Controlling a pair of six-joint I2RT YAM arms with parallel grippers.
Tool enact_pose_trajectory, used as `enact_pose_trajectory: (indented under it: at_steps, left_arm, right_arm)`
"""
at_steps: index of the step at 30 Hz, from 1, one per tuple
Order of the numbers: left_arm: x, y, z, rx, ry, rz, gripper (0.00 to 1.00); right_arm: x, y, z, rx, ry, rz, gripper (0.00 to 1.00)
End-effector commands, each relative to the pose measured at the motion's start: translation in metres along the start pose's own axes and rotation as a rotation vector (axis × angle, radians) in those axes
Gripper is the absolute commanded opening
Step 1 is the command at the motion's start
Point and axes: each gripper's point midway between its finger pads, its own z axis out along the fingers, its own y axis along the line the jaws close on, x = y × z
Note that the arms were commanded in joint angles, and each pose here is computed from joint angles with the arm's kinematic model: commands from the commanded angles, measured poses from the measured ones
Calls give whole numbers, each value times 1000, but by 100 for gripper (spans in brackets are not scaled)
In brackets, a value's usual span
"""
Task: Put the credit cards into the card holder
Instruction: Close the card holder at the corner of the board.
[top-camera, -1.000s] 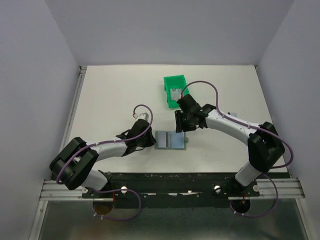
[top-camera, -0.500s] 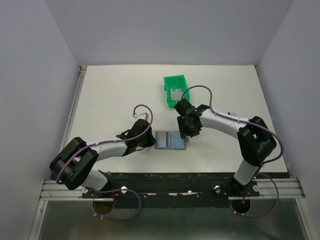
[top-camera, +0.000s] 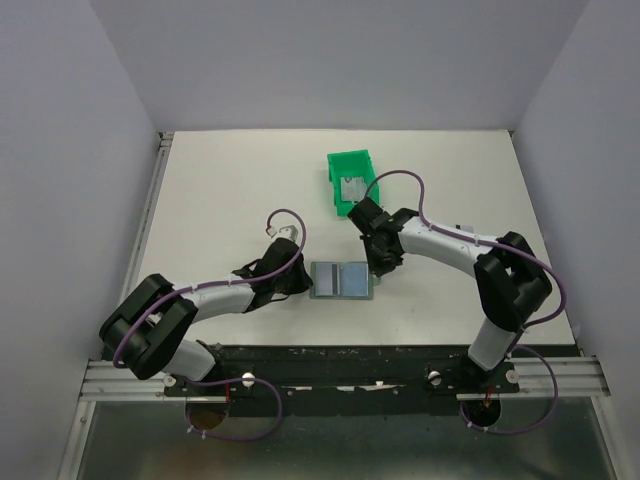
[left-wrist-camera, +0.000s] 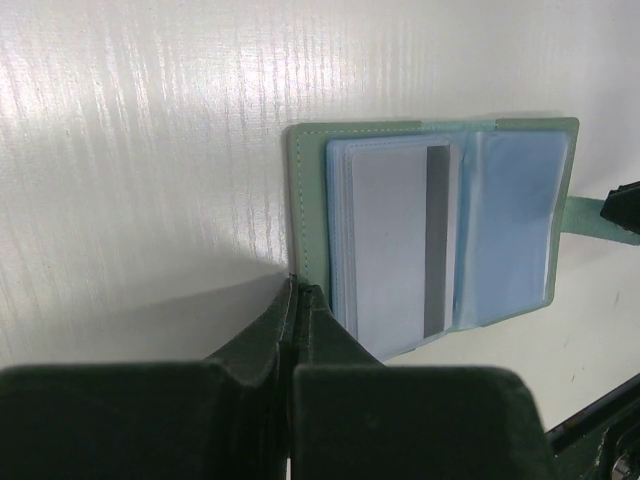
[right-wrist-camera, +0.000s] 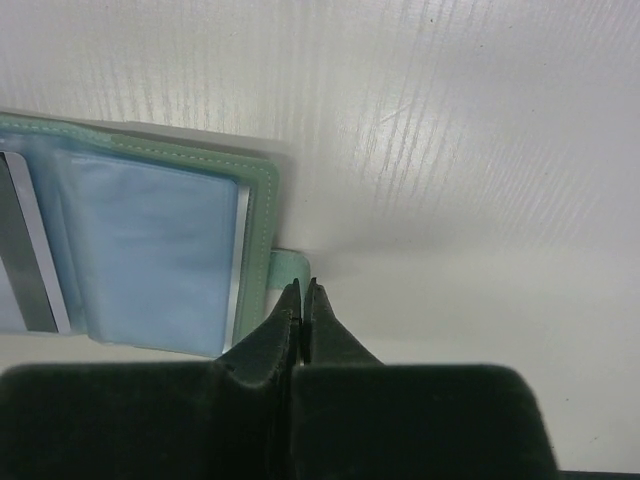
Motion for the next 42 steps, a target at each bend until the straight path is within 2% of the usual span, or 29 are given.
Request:
enact_pose_trajectory:
  at_steps: [1, 8, 12, 20, 27, 29, 34, 37, 42]
  left_arm:
    - [19, 13, 0, -30, 63, 20, 0]
    - [19, 14, 2, -27, 58, 19, 0]
    - [23, 11, 1, -7, 76, 16, 0]
    - [25, 11, -1, 5, 75, 10, 0]
    - [31, 13, -1, 14, 80, -15, 0]
    - [34, 15, -2, 11, 85, -21, 0]
    - [37, 19, -4, 10, 84, -36, 0]
    - [38, 20, -5, 10, 84, -36, 0]
    - [39, 20, -6, 13, 83, -38, 0]
  right_arm:
    - [2, -1, -9, -10, -2, 6, 0]
    - [-24, 38, -57, -294, -163, 43, 1]
    - [-30, 81, -83, -568, -195, 51, 0]
    - [-20, 148, -75, -906, -81, 68, 0]
    - [-18, 186, -80, -1196, -41, 118, 1]
    - [-18, 189, -81, -1225, -37, 123, 6]
    - [-23, 182, -87, -1181, -82, 115, 37]
    - [-29, 176, -92, -1132, -121, 105, 45]
    - [-44, 170, -102, -1081, -189, 108, 47]
